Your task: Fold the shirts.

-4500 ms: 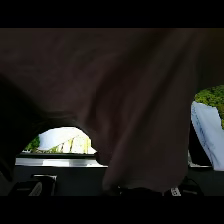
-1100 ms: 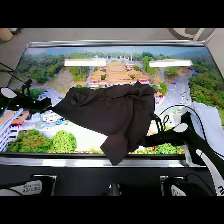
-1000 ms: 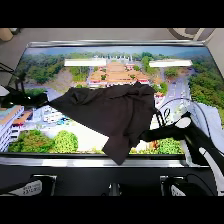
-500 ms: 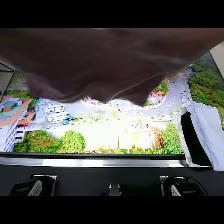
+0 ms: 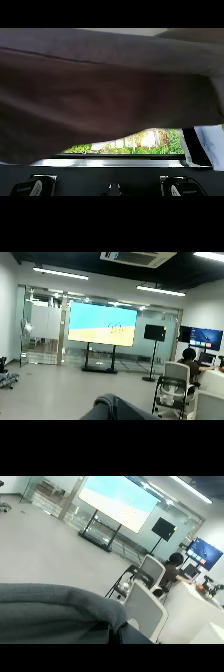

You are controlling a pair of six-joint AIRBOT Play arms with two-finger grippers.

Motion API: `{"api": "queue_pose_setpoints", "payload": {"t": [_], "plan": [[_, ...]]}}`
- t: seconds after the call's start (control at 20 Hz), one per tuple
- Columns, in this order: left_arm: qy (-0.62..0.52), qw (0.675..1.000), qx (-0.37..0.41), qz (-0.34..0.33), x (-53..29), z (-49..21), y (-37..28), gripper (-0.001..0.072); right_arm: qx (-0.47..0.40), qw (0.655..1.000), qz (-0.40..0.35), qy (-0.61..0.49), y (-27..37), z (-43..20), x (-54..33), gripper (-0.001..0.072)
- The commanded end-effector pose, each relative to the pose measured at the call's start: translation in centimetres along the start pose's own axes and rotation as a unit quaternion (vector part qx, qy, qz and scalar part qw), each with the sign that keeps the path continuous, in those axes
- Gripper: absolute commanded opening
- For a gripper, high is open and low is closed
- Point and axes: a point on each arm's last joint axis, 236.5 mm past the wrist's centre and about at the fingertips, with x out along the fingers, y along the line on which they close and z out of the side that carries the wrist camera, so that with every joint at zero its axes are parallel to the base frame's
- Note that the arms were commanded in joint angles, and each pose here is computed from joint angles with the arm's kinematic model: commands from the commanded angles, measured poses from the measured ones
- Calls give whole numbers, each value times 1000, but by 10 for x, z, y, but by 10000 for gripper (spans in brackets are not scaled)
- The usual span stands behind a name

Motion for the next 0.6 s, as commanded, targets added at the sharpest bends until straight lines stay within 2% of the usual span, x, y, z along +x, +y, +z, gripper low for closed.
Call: {"api": "queue_pose_setpoints", "payload": {"t": [0.0, 0.1, 0.25, 0.45, 0.55], "plan": [[114, 993, 20, 35, 14, -58, 26, 28, 6, 997, 24, 76, 12, -39, 22, 24], [238, 969, 21, 64, 31, -127, 58, 29, -5, 985, 72, 154, 37, -84, 56, 25], [401, 912, -11, 85, 55, -240, 101, 29, 2, 952, 148, 267, 86, -166, 120, 25], [548, 829, -57, 98, 72, -398, 151, 29, 27, 862, 248, 441, 174, -312, 179, 24], [593, 794, -79, 107, 78, -466, 171, 29, 58, 833, 286, 470, 222, -366, 207, 24]]}}
